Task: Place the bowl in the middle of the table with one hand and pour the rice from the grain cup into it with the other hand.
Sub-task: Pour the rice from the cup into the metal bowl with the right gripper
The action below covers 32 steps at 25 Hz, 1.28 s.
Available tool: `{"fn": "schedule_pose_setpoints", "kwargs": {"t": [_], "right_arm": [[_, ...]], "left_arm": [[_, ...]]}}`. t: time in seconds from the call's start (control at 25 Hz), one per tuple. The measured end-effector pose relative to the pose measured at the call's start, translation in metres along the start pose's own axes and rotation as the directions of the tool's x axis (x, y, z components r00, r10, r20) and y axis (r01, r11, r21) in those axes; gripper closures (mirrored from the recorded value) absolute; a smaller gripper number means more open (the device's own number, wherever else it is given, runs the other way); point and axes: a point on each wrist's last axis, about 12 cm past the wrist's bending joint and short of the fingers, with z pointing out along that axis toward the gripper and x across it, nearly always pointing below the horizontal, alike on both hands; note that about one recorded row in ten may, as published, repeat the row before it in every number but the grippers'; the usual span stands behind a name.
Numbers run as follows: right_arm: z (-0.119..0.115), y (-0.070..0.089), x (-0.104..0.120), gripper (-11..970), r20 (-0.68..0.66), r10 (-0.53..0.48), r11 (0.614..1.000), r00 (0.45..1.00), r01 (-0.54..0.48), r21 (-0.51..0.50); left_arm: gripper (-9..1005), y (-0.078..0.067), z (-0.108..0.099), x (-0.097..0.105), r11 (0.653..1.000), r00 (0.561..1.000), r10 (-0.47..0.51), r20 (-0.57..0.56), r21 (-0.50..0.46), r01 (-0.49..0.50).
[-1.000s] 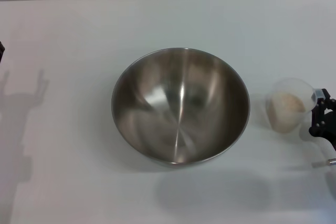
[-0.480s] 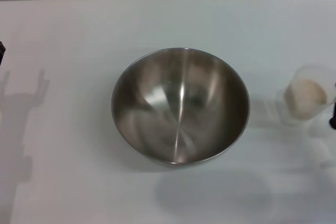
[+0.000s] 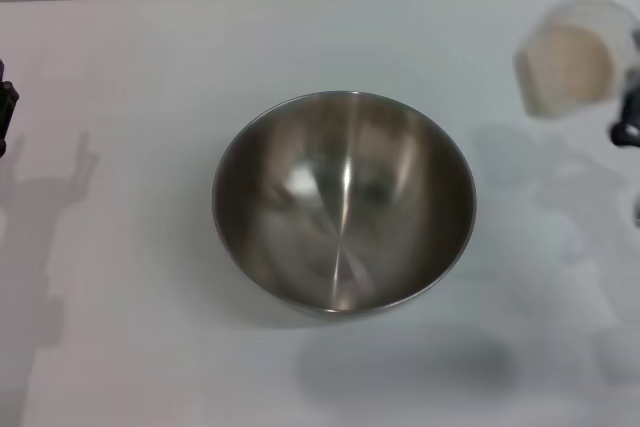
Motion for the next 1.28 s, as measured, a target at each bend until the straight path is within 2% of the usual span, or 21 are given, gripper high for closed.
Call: {"fn": "schedule_pose_setpoints", "kwargs": {"t": [0.12, 0.2, 0.24, 0.28, 0.4, 0.44, 0.48, 0.52, 0.56, 0.6, 0.64, 0.84, 1.04, 1.12, 1.16, 1.24, 1.28], "right_arm": [[0.018, 0.016, -0.003, 945, 0.042, -0.121, 0.992, 0.992, 0.122, -0.035], [0.023, 0.027, -0.004, 946, 0.059, -0.228, 0.971, 0.972, 0.231, -0.057], [0.025, 0.039, -0.005, 946, 0.066, -0.348, 0.932, 0.935, 0.352, -0.082], [0.025, 0.039, -0.005, 946, 0.066, -0.348, 0.932, 0.935, 0.352, -0.082], [0.025, 0.054, -0.006, 946, 0.075, -0.510, 0.850, 0.857, 0.515, -0.108], [0.022, 0.063, -0.007, 946, 0.091, -0.593, 0.790, 0.800, 0.600, -0.123], [0.022, 0.063, -0.007, 947, 0.091, -0.593, 0.790, 0.800, 0.600, -0.123], [0.021, 0.067, -0.009, 947, 0.105, -0.625, 0.763, 0.774, 0.634, -0.128], [0.018, 0.074, -0.012, 947, 0.131, -0.669, 0.720, 0.732, 0.681, -0.132], [0.018, 0.074, -0.012, 947, 0.131, -0.669, 0.720, 0.732, 0.681, -0.132], [0.017, 0.077, -0.013, 947, 0.143, -0.690, 0.697, 0.709, 0.705, -0.132], [0.015, 0.087, -0.014, 948, 0.182, -0.798, 0.557, 0.574, 0.819, -0.138], [0.013, 0.093, -0.017, 947, 0.237, -0.836, 0.479, 0.495, 0.869, -0.125], [0.013, 0.095, -0.017, 946, 0.248, -0.854, 0.440, 0.457, 0.889, -0.124], [0.013, 0.096, -0.016, 945, 0.260, -0.868, 0.403, 0.422, 0.906, -0.126], [0.013, 0.097, -0.014, 945, 0.268, -0.880, 0.371, 0.391, 0.920, -0.126], [0.013, 0.097, -0.014, 946, 0.268, -0.880, 0.371, 0.391, 0.920, -0.126]], "left_arm": [[180, -0.001, -0.001, 0.001, 1.000, 1.000, 0.000, -0.003, 0.004, 0.000], [180, -0.001, -0.001, 0.001, 1.000, 1.000, 0.000, -0.004, 0.005, 0.000], [180, -0.001, -0.001, 0.001, 1.000, 1.000, 0.000, -0.005, 0.006, 0.000], [180, -0.001, -0.001, 0.001, 1.000, 1.000, -0.001, -0.005, 0.007, 0.001], [180, -0.001, -0.002, 0.001, 1.000, 1.000, -0.002, -0.006, 0.007, 0.002], [180, -0.001, -0.002, 0.001, 1.000, 1.000, -0.002, -0.006, 0.007, 0.002], [180, -0.002, -0.001, 0.001, 1.000, 1.000, -0.002, -0.006, 0.008, 0.002], [180, -0.002, -0.001, 0.001, 1.000, 1.000, -0.003, -0.005, 0.009, 0.003], [180, -0.002, -0.001, 0.001, 1.000, 1.000, -0.003, -0.005, 0.010, 0.003], [180, -0.002, 0.000, 0.001, 1.000, 1.000, -0.004, -0.004, 0.011, 0.004], [180, -0.002, 0.000, 0.001, 1.000, 1.000, -0.004, -0.003, 0.011, 0.004], [180, -0.003, 0.001, 0.000, 1.000, 1.000, -0.006, -0.001, 0.014, 0.006], [181, -0.004, 0.000, 0.001, 1.000, 1.000, -0.019, -0.005, 0.017, 0.019], [181, -0.003, 0.000, 0.002, 1.000, 1.000, -0.025, -0.008, 0.017, 0.026], [181, -0.003, 0.000, 0.002, 1.000, 1.000, -0.026, -0.009, 0.017, 0.026], [181, -0.003, -0.001, 0.002, 0.999, 1.000, -0.026, -0.010, 0.017, 0.027], [181, -0.003, -0.001, 0.002, 0.999, 1.000, -0.026, -0.010, 0.017, 0.027]]}}
